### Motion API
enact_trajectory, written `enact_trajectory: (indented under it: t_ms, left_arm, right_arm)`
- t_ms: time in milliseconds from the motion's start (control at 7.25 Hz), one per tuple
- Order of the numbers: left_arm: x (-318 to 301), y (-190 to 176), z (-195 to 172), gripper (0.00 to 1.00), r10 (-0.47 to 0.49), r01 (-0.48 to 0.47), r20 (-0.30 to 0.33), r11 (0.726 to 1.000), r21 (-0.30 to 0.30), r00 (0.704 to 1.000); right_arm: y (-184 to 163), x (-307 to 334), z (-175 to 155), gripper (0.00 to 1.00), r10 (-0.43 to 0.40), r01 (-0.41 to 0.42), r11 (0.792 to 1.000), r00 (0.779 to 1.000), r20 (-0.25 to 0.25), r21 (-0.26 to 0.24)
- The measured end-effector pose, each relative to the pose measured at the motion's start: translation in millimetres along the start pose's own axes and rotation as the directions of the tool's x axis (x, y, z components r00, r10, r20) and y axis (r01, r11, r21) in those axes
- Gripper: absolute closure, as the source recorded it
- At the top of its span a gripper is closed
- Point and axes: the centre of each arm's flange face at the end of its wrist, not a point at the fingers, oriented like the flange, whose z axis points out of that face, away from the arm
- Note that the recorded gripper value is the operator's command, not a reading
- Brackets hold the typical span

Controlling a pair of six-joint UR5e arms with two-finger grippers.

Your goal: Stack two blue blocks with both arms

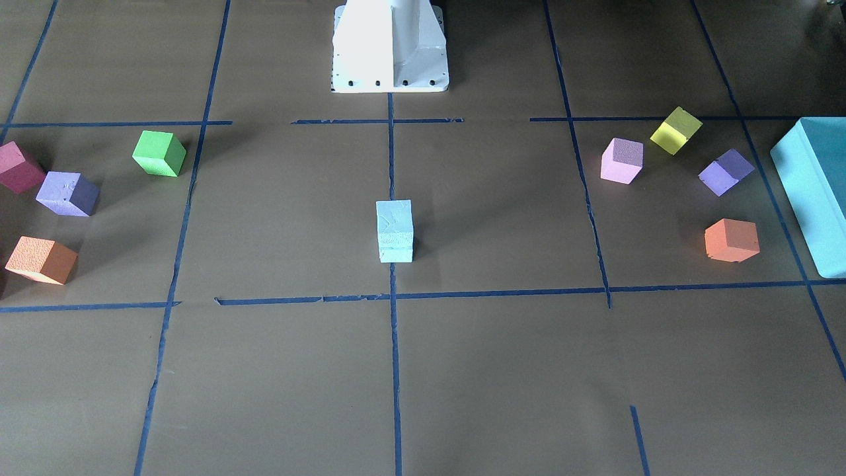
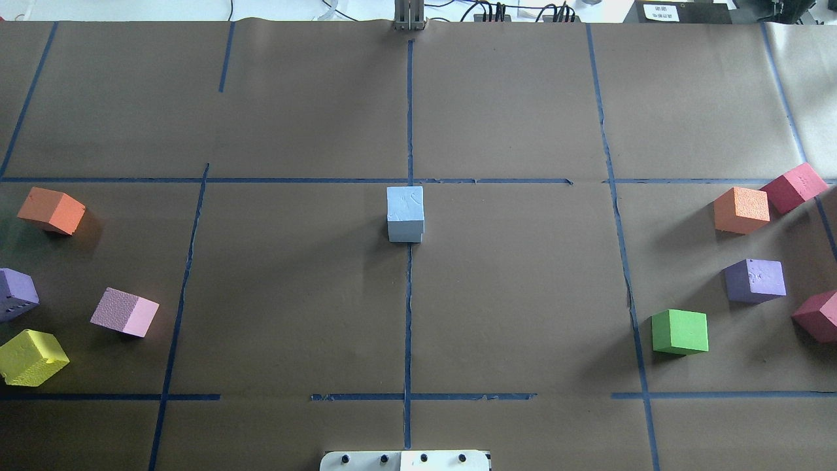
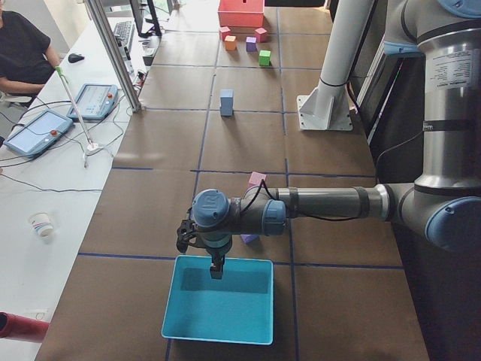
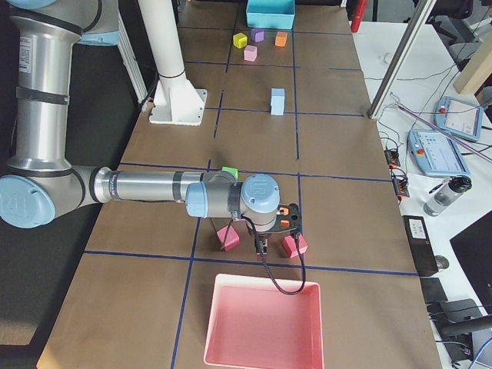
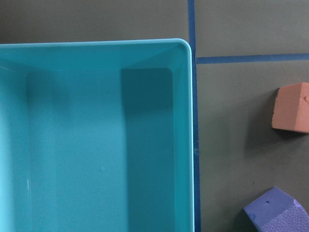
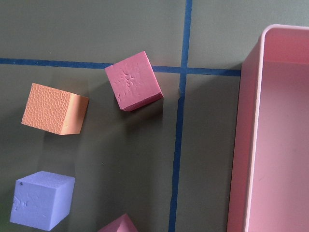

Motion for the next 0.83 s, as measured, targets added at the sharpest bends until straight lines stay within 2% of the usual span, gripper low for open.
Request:
enact_trajectory:
  t_ms: [828]
  left_arm:
    - [-0.3,-1.2,-2.5,0.00,0.000,0.000,-0.001,1.000,0.003,1.000]
  right_arm:
    - [-0.2,1.3,-0.1,0.00,0.001,-0.001,1.000,1.000,-0.002,0.000]
